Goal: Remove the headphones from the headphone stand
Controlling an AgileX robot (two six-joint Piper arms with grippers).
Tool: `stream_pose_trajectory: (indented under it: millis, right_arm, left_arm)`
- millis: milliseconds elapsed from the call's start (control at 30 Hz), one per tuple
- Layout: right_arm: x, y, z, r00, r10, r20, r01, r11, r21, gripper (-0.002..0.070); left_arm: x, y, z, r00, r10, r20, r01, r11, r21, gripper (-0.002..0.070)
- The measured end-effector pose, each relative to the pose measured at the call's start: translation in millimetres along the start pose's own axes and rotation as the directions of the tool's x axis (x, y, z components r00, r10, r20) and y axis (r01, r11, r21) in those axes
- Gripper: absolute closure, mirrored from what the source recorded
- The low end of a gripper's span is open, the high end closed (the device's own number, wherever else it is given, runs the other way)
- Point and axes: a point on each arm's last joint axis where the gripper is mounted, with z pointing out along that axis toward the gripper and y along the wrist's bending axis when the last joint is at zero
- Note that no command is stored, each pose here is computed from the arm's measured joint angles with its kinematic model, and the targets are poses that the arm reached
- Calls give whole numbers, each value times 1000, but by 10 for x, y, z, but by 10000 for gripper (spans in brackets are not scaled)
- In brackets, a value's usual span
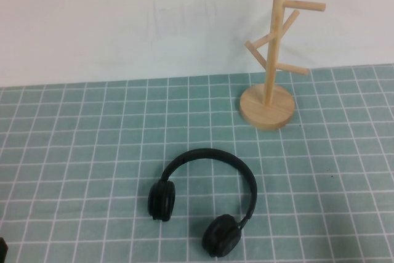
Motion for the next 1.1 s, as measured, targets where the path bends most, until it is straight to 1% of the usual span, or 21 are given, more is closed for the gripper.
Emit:
stream_pose_trajectory:
  millis: [100,200,333,467,1100]
  right_arm:
    - [6,-2,0,999,-51,-6,51,999,2,682]
    - [52,-8,-2,992,-112,-58,113,994,2,682]
    - [173,-4,-17,978,-88,-189,88,996,-12,682]
    - [292,-4,-47,944,-91,-317,88,996,-25,683]
    - [301,-7,-50,939,-108,-326,104,994,-28,683]
  left_arm:
    - [0,0,0,1000,0,0,0,1000,0,678]
    - [0,0,0,1000,0,0,0,1000,0,678]
    - [0,0,0,1000,0,0,0,1000,0,678]
    - [0,0,0,1000,0,0,0,1000,0,678]
    - [0,0,0,1000,0,0,0,1000,0,678]
